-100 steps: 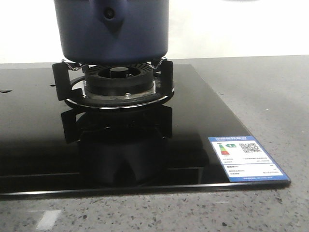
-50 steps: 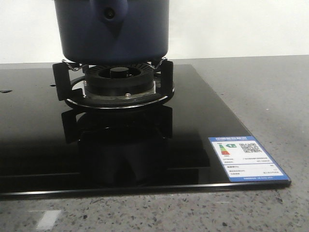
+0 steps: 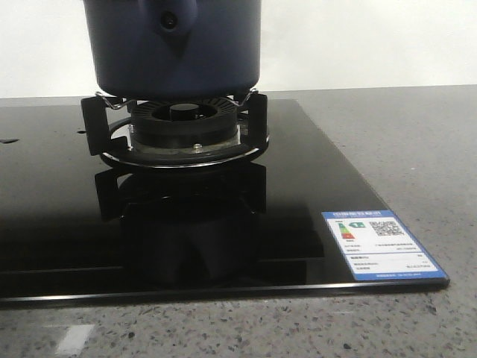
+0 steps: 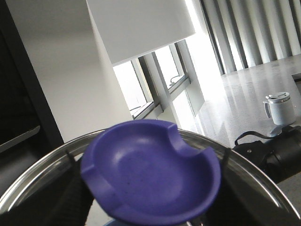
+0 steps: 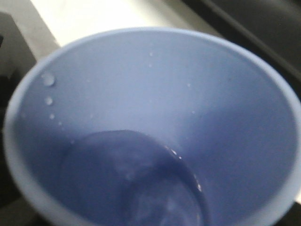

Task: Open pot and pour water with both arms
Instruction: 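Tilt the cup with the right gripper to pour water into the saucepan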

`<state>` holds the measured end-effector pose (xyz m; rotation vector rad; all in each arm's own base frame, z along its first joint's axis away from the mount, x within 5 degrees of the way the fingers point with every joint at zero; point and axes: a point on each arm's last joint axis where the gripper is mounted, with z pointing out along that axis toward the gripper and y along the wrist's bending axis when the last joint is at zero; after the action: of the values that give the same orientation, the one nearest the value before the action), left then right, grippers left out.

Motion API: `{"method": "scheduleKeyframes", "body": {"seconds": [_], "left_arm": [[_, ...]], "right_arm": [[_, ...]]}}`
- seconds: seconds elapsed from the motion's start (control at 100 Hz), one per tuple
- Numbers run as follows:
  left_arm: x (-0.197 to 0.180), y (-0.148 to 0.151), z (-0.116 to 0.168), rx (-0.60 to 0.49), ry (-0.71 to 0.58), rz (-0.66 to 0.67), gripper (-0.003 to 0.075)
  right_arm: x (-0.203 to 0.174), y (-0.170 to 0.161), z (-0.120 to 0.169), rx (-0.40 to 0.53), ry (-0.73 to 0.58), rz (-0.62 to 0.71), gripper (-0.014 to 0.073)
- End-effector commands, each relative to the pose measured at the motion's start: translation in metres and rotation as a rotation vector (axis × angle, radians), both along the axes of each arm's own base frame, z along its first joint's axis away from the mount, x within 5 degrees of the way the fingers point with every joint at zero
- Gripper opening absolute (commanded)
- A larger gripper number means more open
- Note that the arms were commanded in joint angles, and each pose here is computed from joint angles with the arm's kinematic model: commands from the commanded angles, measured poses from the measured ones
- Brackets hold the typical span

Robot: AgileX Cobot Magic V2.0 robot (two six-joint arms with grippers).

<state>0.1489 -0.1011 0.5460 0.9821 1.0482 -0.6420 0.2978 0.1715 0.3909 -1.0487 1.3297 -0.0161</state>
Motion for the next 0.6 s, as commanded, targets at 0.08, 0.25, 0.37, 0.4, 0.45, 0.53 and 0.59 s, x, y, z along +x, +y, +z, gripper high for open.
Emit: {"method": "scheduleKeyframes", "body": {"seconds": [0.08,0.25,0.37,0.4,0.45,0.53,0.59], "left_arm": [[-0.011,0.005,0.019,-0.118,-0.024,0.008,0.0319],[-0.011,0.005,0.019,-0.118,-0.024,0.008,0.0319],[-0.011,0.005,0.019,-0.113,-0.025,0.011,0.0319],[-0.011,0.005,0.018,-0.109,-0.026,0.013,0.0319],[-0.011,0.005,0.018,-0.099,-0.028,0.020,0.0319],[-0.010,0.005,0.017,-0.092,-0.030,0.024,0.0319],[-0.010,0.005,0.017,-0.090,-0.030,0.025,0.0319]], "right_arm": [[0.001,0.002,0.017,-0.065,-0.102,-0.028,0.0352],[0.008,0.006,0.011,-0.189,-0.170,-0.077,0.0352],[0.014,0.002,0.009,-0.218,-0.194,-0.149,0.0352],[0.015,0.001,0.009,-0.230,-0.202,-0.162,0.0352],[0.016,0.000,0.009,-0.262,-0.228,-0.178,0.0352],[0.017,0.001,0.009,-0.308,-0.259,-0.173,0.0352],[0.017,0.001,0.009,-0.335,-0.279,-0.169,0.0352]]}}
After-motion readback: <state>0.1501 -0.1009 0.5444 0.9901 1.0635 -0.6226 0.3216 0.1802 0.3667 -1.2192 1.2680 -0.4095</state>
